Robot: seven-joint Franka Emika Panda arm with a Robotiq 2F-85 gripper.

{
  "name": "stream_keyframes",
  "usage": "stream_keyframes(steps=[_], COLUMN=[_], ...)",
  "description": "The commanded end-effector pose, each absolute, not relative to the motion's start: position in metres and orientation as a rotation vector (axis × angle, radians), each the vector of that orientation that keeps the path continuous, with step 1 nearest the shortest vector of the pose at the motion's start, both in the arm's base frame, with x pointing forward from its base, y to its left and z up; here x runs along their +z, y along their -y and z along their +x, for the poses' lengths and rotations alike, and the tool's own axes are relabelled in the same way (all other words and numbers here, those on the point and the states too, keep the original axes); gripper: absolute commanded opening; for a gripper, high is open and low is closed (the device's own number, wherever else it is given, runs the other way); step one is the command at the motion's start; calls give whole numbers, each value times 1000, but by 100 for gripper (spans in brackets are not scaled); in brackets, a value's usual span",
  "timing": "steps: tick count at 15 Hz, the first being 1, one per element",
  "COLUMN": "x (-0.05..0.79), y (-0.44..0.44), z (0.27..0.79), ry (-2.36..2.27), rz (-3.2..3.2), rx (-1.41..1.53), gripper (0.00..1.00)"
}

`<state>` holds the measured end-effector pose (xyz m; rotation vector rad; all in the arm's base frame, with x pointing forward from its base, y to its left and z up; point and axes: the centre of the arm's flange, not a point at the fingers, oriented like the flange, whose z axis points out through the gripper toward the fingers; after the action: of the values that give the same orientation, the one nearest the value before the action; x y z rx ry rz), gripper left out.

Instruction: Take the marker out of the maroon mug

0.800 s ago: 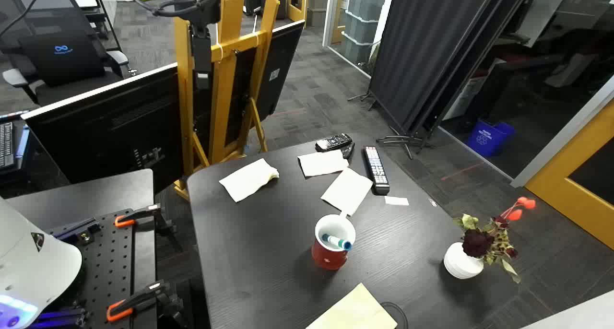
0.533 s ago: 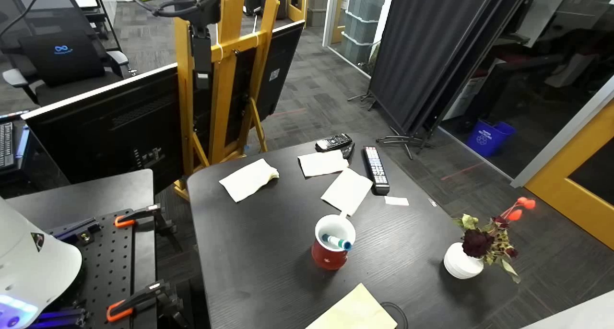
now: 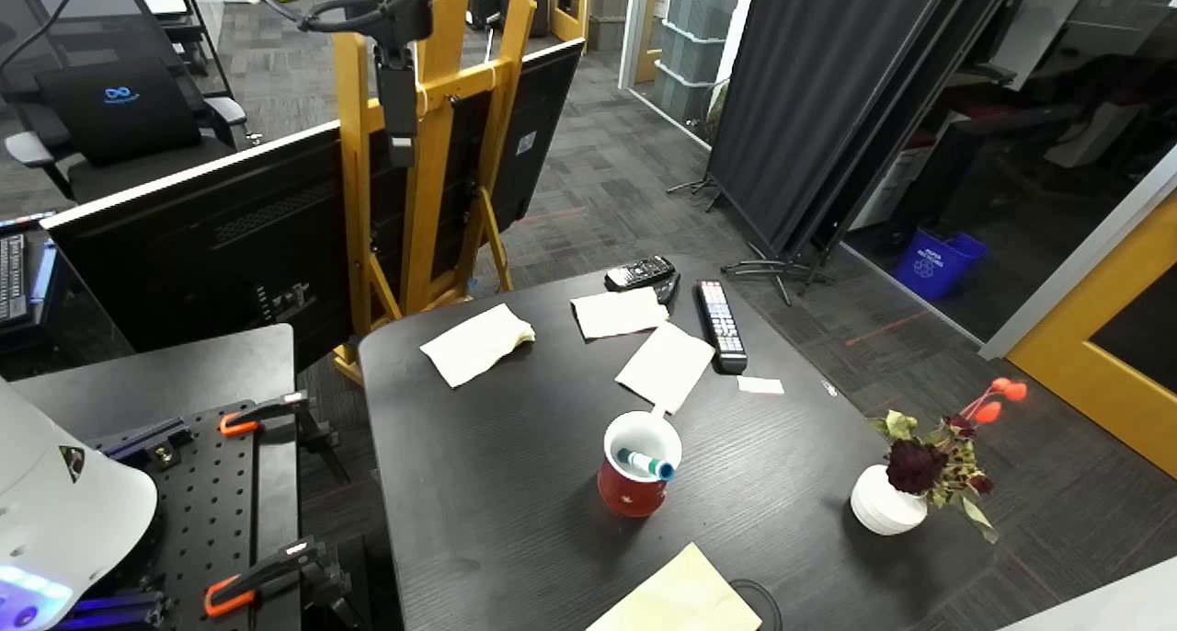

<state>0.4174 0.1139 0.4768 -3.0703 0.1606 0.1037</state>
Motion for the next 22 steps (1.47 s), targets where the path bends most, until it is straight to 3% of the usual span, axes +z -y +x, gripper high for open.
stream_keyframes(steps=[1,9,22], x=[483,478,435], y=[-102,-49,34], z=[438,479,526], ry=[-336,-897,-1864], rz=[-3056,-2973,-2627], rx=[-24,-302,-491], gripper=[100,100,100])
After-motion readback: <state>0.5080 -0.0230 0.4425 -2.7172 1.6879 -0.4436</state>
